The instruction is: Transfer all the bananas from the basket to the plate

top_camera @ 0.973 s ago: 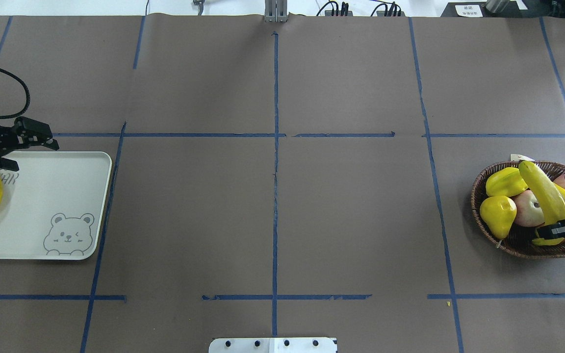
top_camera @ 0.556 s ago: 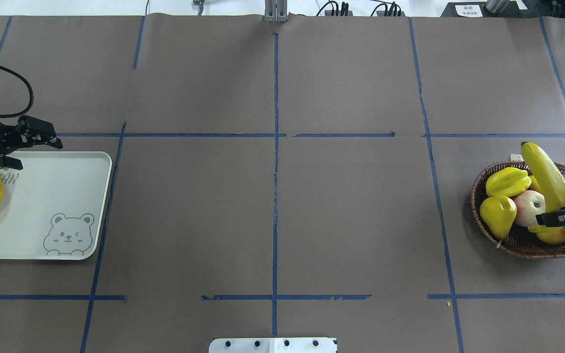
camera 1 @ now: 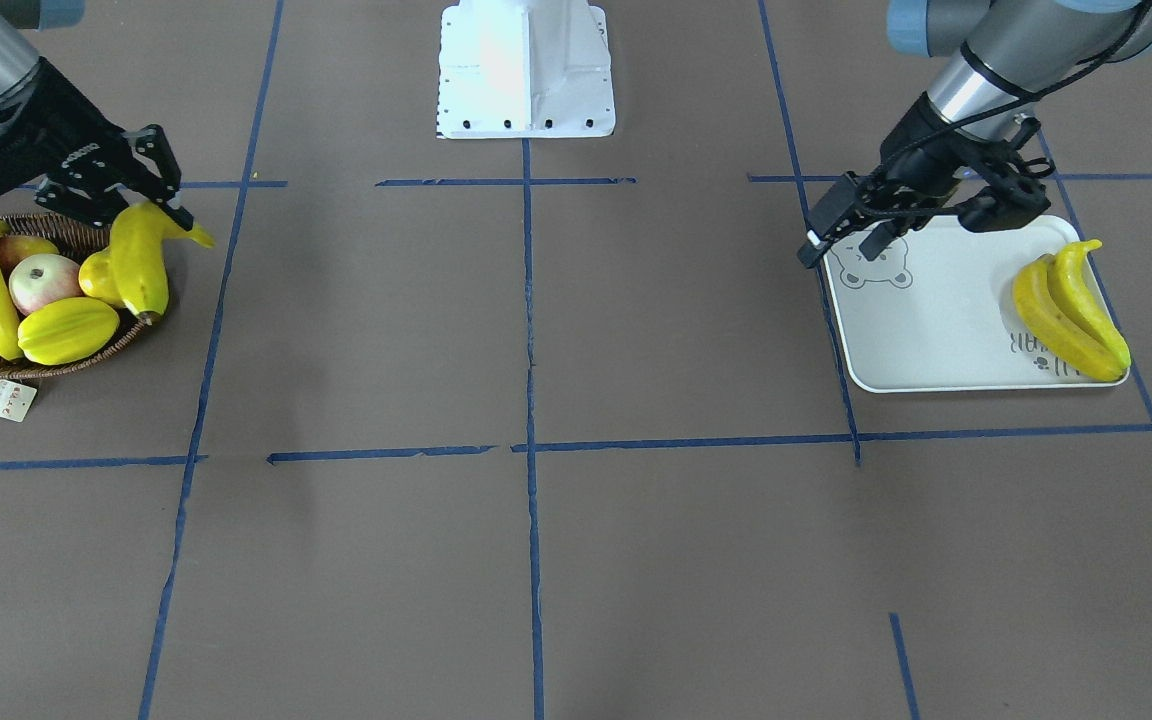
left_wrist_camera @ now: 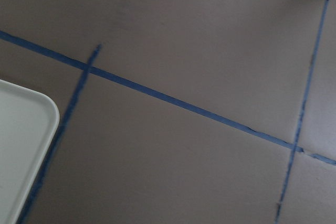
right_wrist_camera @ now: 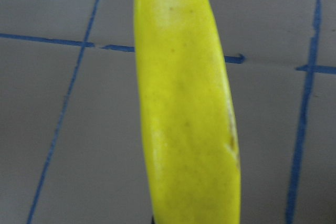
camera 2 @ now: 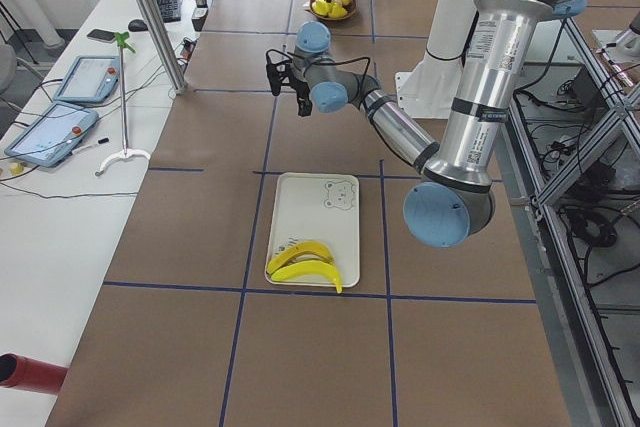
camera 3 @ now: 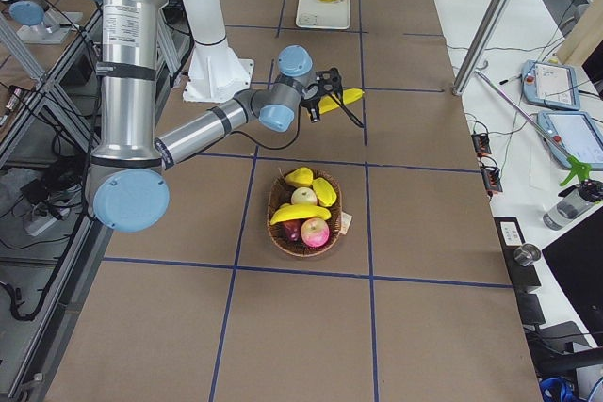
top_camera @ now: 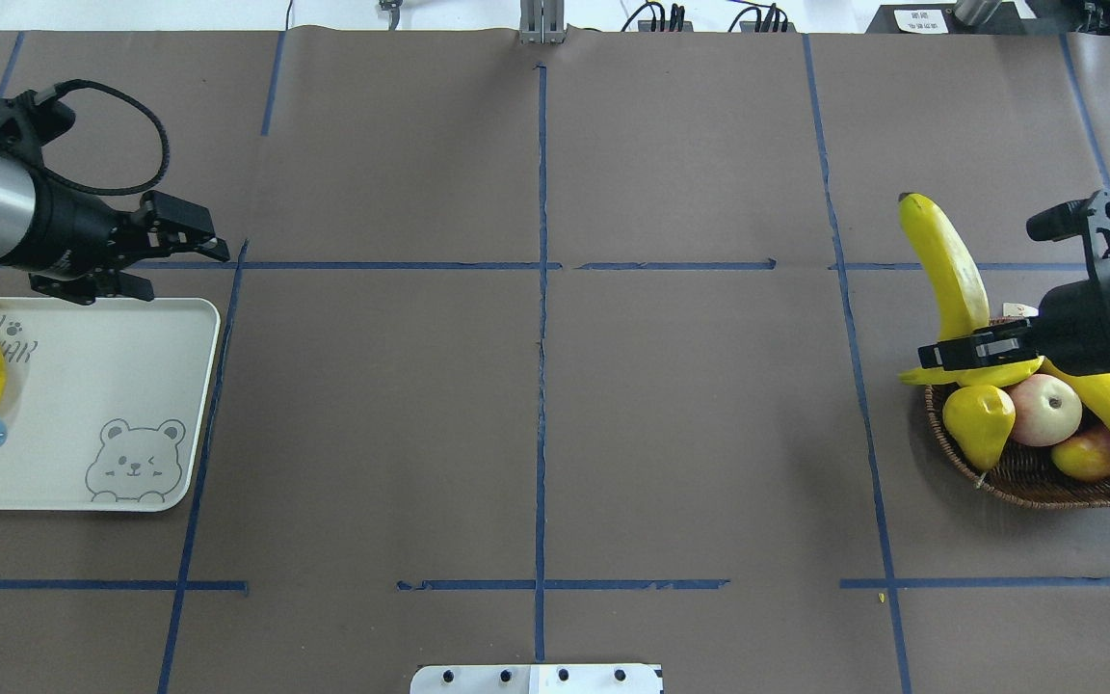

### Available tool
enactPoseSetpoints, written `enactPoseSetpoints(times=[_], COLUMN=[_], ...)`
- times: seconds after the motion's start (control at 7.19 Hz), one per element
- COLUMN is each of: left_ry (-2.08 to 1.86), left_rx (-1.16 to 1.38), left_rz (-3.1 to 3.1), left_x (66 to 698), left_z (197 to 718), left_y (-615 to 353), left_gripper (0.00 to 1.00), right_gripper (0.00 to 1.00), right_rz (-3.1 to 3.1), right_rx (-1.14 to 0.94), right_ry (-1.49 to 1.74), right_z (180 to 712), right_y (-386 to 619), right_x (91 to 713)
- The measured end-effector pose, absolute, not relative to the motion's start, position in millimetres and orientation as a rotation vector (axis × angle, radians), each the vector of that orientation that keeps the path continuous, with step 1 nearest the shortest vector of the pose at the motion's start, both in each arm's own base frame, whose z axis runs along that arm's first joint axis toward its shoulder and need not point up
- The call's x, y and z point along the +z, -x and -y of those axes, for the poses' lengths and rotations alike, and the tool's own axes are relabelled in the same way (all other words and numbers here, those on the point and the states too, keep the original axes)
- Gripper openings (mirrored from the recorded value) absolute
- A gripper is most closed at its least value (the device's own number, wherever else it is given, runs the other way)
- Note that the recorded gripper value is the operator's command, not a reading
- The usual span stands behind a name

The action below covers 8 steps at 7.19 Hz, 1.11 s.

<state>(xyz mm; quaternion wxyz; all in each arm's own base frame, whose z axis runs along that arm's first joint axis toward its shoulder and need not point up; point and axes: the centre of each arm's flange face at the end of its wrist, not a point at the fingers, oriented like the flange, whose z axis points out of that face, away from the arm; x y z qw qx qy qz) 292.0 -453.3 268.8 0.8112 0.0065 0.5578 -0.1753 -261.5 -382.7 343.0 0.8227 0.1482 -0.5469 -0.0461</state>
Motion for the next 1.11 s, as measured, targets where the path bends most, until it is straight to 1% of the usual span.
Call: enactPoseSetpoints(times=[0.42, 0.83, 1.11], left_ry=[0.02, 0.037, 0.034], left_rx=[-0.261, -0.304, -0.331], left_rz=[-1.317, -1.39, -1.429], left_x=[191.6, 141.0, 115.2], left_z=[423.3, 407.9, 399.1], left_y=[-353.5, -381.2, -392.9], left_gripper=[1.0, 1.0, 1.0], right_gripper=[0.12, 0.12, 0.13], right_rz=[1.28, 1.381, 1.402], right_rx=[-0.04, 0.016, 0.028], right_ry=[-0.307, -0.326, -0.337], right_z=[362.8, 326.6, 313.9], right_y=[334.8, 412.1, 447.4], right_x=[273.8, 209.8, 187.9])
